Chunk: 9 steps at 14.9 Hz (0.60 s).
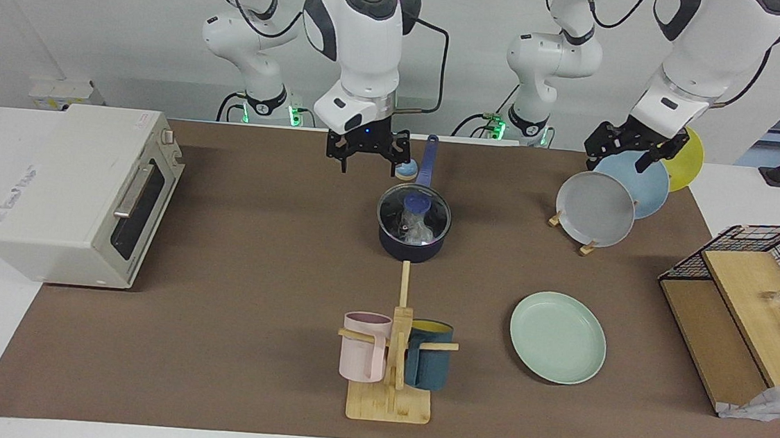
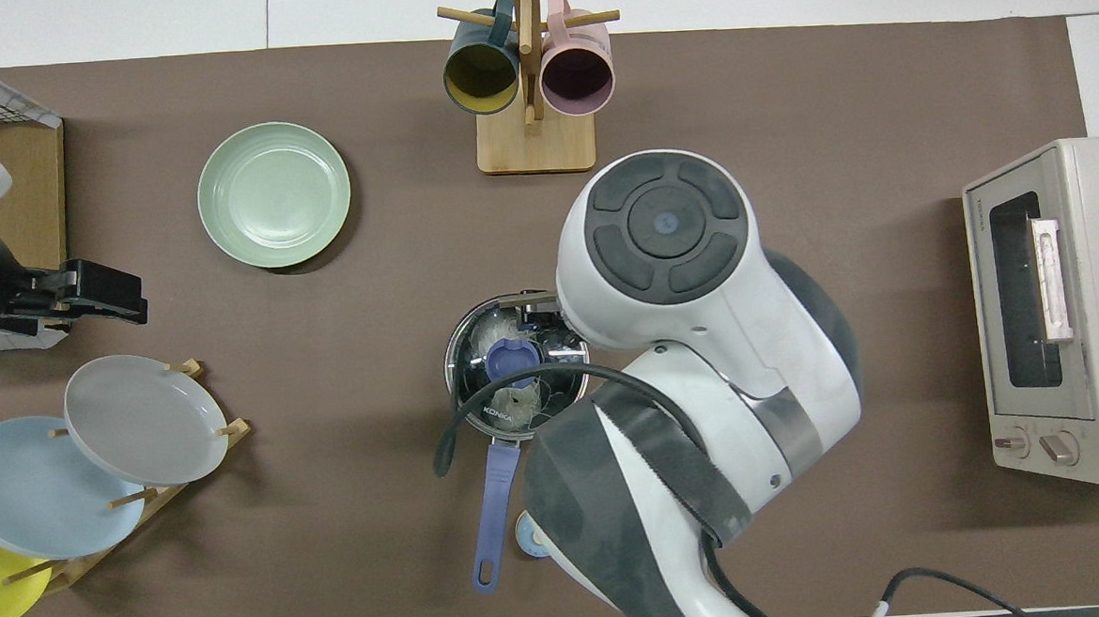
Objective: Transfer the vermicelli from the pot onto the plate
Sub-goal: 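Reach the right gripper over the glass lid on the pot, then grasp the blue knob of the glass lid with the right gripper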
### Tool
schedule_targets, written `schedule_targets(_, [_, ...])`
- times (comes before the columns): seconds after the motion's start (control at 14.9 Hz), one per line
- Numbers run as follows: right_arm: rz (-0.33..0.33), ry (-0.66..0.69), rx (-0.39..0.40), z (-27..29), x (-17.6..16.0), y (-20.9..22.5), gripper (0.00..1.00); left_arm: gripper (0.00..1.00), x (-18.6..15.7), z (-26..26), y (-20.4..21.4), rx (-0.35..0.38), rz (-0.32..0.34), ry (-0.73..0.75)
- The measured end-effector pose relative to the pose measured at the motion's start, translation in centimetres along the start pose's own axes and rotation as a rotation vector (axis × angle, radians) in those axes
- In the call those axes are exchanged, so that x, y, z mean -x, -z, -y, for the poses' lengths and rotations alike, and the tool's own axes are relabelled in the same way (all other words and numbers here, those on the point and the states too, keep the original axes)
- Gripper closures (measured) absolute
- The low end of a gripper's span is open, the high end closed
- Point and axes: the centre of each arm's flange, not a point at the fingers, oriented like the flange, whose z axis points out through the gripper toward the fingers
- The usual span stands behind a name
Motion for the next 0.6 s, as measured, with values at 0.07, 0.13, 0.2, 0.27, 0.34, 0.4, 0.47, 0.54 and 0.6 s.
schedule_targets(0.07, [-0.007,-0.001,-0.007,1.1,0.5,-0.5,0.00,0.00,0.0,0.0,0.0,0.000,0.000,0.000])
schedule_targets(0.13, [-0.009,0.000,-0.010,2.3,1.2,-1.0,0.00,0.00,0.0,0.0,0.0,0.000,0.000,0.000])
schedule_targets(0.2, [-0.005,0.001,-0.008,3.4,2.0,-1.5,0.00,0.00,0.0,0.0,0.0,0.000,0.000,0.000])
schedule_targets(0.27, [-0.005,0.005,-0.008,4.4,2.6,-2.0,0.00,0.00,0.0,0.0,0.0,0.000,0.000,0.000])
schedule_targets(0.34, [-0.008,0.011,-0.011,5.1,3.1,-2.3,0.00,0.00,0.0,0.0,0.0,0.000,0.000,0.000])
schedule_targets(0.4, [-0.009,0.014,-0.013,5.6,3.3,-2.7,0.00,0.00,0.0,0.0,0.0,0.000,0.000,0.000])
schedule_targets(0.47, [-0.009,0.017,-0.010,5.8,3.4,-3.1,0.00,0.00,0.0,0.0,0.0,0.000,0.000,0.000])
schedule_targets(0.54, [-0.014,0.026,0.001,6.1,3.5,-3.7,0.00,0.00,0.0,0.0,0.0,0.000,0.000,0.000])
schedule_targets(0.6, [-0.027,0.036,0.015,6.2,3.4,-4.5,0.00,0.00,0.0,0.0,0.0,0.000,0.000,0.000])
